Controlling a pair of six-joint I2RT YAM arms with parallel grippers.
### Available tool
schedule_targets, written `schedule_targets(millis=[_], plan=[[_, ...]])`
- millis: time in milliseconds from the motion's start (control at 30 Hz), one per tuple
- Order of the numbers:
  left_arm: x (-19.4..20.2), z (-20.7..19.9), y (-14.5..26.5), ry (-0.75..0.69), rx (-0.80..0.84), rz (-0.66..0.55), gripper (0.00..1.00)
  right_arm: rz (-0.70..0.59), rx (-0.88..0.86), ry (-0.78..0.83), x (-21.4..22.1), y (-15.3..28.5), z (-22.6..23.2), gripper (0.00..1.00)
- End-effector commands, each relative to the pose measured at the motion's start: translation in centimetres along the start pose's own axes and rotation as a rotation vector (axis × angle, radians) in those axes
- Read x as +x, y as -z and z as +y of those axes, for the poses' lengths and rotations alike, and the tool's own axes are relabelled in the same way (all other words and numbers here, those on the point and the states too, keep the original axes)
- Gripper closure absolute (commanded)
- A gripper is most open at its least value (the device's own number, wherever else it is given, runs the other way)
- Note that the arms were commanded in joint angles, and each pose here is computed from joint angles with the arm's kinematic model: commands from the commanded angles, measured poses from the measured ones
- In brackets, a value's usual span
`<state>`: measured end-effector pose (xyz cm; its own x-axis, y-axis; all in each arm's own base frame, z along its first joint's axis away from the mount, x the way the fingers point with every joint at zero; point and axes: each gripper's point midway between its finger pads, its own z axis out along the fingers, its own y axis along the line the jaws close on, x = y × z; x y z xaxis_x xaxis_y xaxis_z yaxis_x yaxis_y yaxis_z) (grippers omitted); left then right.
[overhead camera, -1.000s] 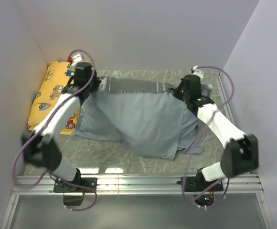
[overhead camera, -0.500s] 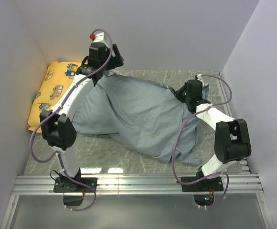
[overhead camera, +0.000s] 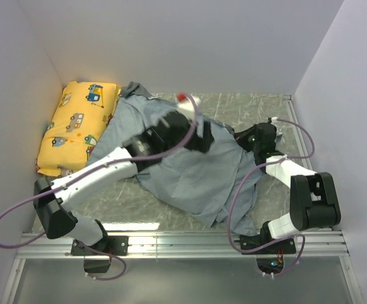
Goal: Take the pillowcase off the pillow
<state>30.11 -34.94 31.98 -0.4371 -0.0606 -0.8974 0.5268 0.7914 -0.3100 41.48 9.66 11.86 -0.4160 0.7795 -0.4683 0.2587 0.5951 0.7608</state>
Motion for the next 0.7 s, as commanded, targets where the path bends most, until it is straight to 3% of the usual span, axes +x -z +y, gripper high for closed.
schedule_targets(millis=[0, 133, 233, 333, 367, 433, 467, 500, 533, 667], plan=[[7.1, -1.4, -0.2, -0.086, -0.028, 0.129, 0.11, 0.003, 0.025, -0.019, -0.3, 1.6, -1.4, 1.00], [12.4, -1.7, -0.9, -0.138, -0.074, 0.212, 0.10, -0.072, 0.048, -0.040, -2.8, 3.1, -2.2, 1.00], [13.4, -0.5, -1.6, -0.150, -0.152, 0.224, 0.15, -0.099, 0.048, -0.055, -3.8, 3.8, -2.7, 1.00], [12.5, 0.6, -2.3, -0.174, -0.222, 0.182, 0.32, -0.097, 0.049, -0.056, -4.1, 3.9, -2.6, 1.00], [12.3, 1.2, -2.4, -0.195, -0.252, 0.186, 0.50, -0.102, 0.049, -0.056, -4.3, 3.9, -2.5, 1.00], [10.8, 3.3, -3.2, -0.191, -0.333, 0.172, 0.69, -0.112, 0.041, -0.053, -4.8, 3.9, -2.0, 1.00], [10.4, 4.4, -3.3, -0.185, -0.362, 0.175, 0.88, -0.111, 0.043, -0.051, -4.9, 3.8, -1.9, 1.00], [8.9, 6.2, -3.6, -0.155, -0.401, 0.153, 0.95, -0.109, 0.042, -0.040, -5.1, 3.7, -1.7, 1.00], [8.2, 6.8, -3.6, -0.133, -0.394, 0.144, 1.00, -0.116, 0.031, -0.030, -5.7, 3.6, -1.0, 1.00], [4.2, 10.8, -3.7, -0.058, -0.457, 0.069, 0.99, -0.075, 0.019, 0.015, -6.7, 2.2, 0.8, 1.00]])
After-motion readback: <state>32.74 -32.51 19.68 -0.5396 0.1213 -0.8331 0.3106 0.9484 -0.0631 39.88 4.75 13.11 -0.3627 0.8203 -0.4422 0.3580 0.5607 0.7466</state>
